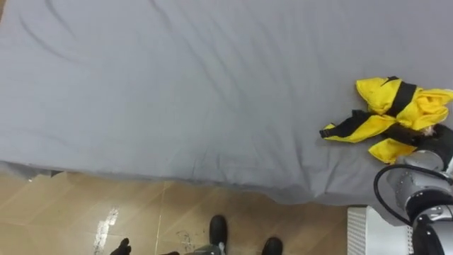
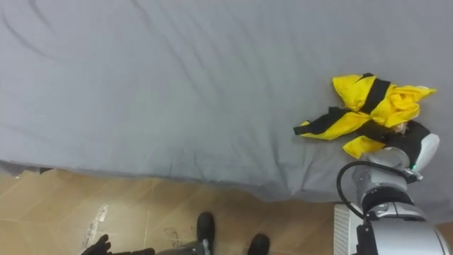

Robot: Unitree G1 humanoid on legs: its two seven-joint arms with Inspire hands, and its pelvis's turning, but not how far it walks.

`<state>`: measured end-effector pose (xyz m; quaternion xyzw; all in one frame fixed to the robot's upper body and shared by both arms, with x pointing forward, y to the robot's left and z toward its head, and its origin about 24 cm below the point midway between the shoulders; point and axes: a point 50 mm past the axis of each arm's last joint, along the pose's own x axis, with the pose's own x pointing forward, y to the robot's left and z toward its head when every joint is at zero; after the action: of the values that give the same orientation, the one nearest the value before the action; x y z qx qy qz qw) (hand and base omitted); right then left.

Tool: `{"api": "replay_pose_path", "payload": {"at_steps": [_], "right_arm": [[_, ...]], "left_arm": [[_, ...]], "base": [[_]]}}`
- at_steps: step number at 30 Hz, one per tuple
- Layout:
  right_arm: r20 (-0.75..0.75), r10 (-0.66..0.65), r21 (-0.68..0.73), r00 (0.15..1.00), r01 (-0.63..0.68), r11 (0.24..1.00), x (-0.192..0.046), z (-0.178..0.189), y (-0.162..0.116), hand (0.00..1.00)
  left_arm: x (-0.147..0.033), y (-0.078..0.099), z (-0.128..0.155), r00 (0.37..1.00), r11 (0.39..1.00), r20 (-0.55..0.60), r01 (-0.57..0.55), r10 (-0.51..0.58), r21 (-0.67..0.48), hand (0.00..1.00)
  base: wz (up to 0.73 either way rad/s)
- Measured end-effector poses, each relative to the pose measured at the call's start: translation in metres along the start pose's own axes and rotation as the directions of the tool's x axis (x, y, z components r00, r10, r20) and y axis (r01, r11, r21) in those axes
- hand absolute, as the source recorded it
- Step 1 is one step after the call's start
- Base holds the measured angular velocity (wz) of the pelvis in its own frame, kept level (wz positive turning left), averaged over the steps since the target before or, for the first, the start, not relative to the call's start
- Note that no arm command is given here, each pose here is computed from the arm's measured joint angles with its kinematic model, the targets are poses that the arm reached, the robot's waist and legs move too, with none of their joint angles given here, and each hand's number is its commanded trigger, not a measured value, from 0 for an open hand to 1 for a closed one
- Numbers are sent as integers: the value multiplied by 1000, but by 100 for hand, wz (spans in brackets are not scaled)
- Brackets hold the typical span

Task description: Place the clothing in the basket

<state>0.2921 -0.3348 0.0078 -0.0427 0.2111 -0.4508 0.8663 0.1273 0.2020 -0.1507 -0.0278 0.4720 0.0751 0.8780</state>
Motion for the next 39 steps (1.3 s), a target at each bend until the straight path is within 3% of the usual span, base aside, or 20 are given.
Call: {"api": "replay_pose_path", "payload": {"at_steps": [24, 31, 35, 39], "right_arm": [[65, 190, 6, 980, -191, 982, -6, 12, 18, 100], [149, 335, 18, 930, -341, 940, -37, -8, 34, 100], [148, 418, -12, 896, -421, 907, -58, -39, 21, 100], [197, 456, -77, 868, -450, 890, -72, -45, 8, 100]], "left_arm": [[0, 6, 3, 1000, 1000, 26, -8, 8, 19, 0], [-3, 16, -7, 998, 996, -13, -67, 68, 64, 0], [-10, 19, -26, 994, 993, -55, -91, 95, 69, 0], [-16, 22, -42, 988, 991, -97, -108, 116, 84, 0]], "base": [[-2], [1], [-20], [-32]]}}
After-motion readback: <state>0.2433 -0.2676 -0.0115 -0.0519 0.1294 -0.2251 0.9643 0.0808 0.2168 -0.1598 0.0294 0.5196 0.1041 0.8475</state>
